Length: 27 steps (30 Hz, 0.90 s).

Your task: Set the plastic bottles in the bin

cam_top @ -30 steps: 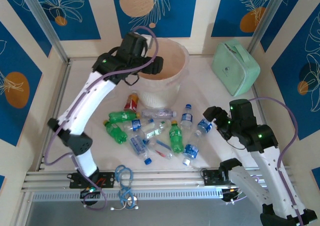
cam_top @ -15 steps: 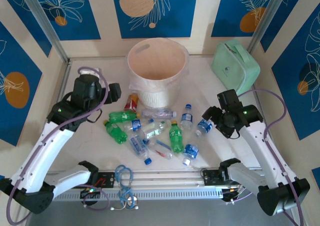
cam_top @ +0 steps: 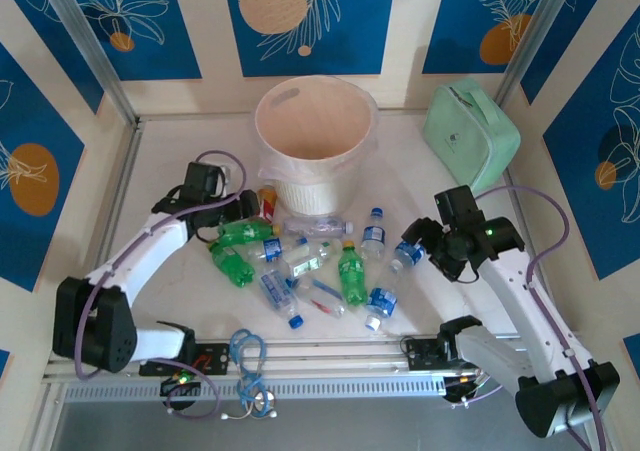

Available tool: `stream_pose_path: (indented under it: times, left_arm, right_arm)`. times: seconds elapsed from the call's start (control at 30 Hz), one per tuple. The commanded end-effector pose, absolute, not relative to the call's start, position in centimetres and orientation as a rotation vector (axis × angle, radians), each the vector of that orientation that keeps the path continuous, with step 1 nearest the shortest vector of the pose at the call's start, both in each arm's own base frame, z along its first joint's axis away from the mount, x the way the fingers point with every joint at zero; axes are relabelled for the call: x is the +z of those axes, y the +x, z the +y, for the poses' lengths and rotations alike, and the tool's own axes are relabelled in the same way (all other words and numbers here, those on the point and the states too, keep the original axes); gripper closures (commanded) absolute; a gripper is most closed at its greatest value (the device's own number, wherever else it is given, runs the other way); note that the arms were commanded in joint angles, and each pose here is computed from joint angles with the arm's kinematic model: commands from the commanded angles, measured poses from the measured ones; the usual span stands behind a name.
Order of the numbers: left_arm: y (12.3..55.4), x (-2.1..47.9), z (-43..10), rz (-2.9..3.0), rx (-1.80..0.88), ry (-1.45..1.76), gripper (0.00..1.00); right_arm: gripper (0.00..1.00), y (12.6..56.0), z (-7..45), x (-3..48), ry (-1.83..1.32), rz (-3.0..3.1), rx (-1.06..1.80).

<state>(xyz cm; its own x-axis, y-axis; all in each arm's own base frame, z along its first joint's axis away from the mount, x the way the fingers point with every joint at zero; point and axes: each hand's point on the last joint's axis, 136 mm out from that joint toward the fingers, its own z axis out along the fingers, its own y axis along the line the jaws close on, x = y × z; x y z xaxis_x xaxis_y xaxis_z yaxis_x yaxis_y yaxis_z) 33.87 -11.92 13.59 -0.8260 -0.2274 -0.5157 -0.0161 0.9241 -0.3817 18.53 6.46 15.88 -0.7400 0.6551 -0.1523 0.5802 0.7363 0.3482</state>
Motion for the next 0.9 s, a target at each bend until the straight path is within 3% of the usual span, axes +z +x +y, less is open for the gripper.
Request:
stream_pose_path:
  times: [0.0,0.37,0.87]
  left_arm:
    - [36.2,14.0,-13.1,2.432,-0.532,-0.048,0.15]
    - [39.1,10.7,-14.0,2.472,-0.506,0.02,0.19]
    - [39.1,7.9,-14.9,2.542,-0.549,0.031,0.22]
  right_arm:
    - [0.11,17.8,6.9,15.4,1.011,2.689,0.455]
    - [0.12,18.1,7.4,15.2,1.012,2.691,0.495]
    - [0.11,17.9,7.5,14.3,1.031,2.695,0.503]
